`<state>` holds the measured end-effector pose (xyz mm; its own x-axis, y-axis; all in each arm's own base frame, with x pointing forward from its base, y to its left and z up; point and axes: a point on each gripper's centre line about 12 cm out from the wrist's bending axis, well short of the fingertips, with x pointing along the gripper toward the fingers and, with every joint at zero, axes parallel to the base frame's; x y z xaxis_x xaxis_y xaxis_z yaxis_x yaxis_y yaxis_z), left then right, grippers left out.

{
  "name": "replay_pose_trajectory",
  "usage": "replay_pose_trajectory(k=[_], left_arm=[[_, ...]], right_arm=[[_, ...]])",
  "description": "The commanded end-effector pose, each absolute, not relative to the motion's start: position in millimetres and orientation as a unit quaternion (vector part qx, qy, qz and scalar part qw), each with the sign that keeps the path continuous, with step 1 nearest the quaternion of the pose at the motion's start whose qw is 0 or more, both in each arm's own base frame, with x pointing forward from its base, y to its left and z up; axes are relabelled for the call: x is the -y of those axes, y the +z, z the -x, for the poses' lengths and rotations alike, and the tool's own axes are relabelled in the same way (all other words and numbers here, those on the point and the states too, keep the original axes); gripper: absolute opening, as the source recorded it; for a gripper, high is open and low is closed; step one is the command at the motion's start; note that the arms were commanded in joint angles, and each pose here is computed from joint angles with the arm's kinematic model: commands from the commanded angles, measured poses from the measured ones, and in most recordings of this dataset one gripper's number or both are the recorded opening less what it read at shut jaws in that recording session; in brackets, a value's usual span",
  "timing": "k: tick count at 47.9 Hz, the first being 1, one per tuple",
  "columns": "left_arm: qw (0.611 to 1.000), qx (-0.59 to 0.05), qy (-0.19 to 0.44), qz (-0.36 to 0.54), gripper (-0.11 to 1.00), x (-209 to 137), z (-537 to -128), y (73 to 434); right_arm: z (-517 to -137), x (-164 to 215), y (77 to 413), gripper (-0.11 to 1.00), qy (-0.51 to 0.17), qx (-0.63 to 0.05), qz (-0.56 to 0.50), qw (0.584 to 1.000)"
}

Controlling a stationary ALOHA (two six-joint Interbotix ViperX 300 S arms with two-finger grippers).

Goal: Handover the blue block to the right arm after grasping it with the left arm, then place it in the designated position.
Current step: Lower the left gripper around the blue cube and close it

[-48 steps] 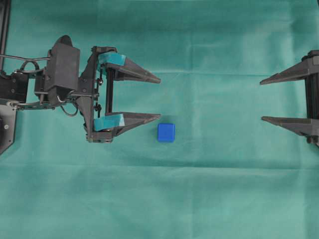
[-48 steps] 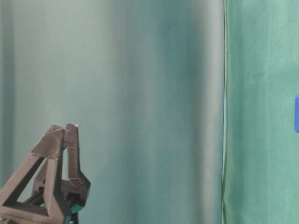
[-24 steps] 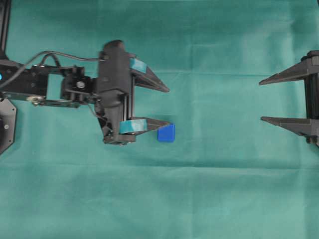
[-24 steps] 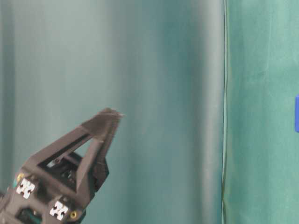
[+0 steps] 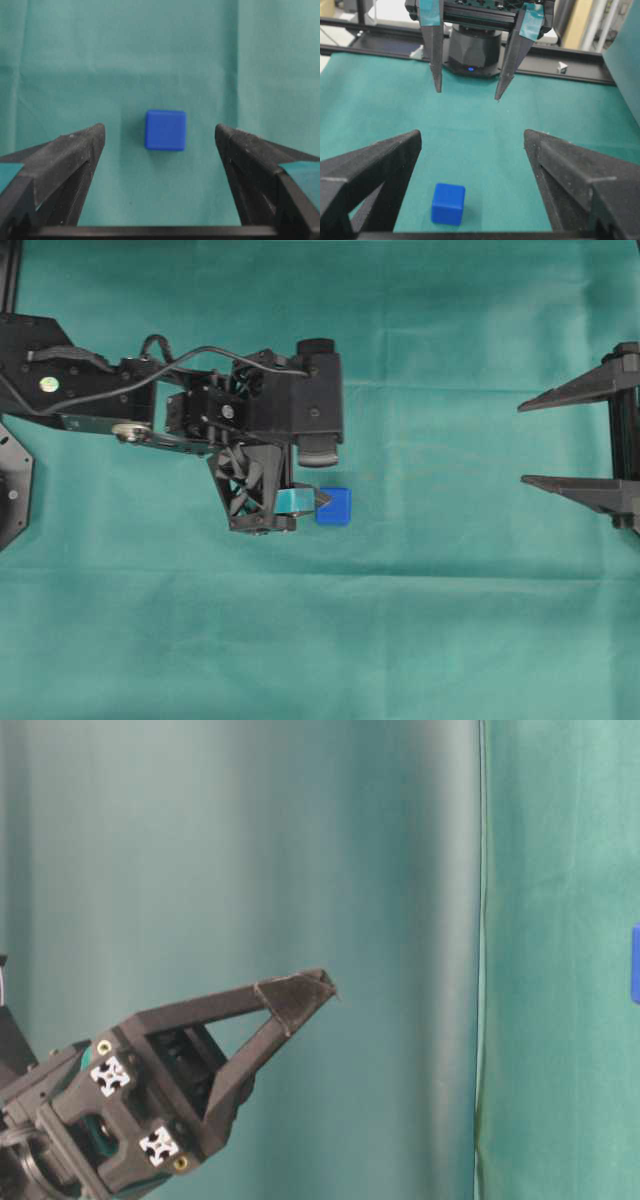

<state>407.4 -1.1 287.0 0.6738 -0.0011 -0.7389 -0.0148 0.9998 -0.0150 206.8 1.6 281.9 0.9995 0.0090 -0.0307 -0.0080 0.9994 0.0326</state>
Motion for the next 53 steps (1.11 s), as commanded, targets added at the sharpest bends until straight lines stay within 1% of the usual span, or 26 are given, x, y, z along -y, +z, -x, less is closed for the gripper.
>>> replay_pose_trajectory(k=[1,53], left_arm=[[0.923,-0.385,0.004,0.009,1.0,0.4,-410.2,303.3],[0.925,-0.381,0.005,0.009,1.0,0.3,-411.1,304.2]], right_arm=[[-209.6,-1.7,291.6,0.94,0.005,-0.005,-0.015,1.0],[-211.2,-1.6,288.3,0.94,0.004,-0.012,-0.016,1.0]])
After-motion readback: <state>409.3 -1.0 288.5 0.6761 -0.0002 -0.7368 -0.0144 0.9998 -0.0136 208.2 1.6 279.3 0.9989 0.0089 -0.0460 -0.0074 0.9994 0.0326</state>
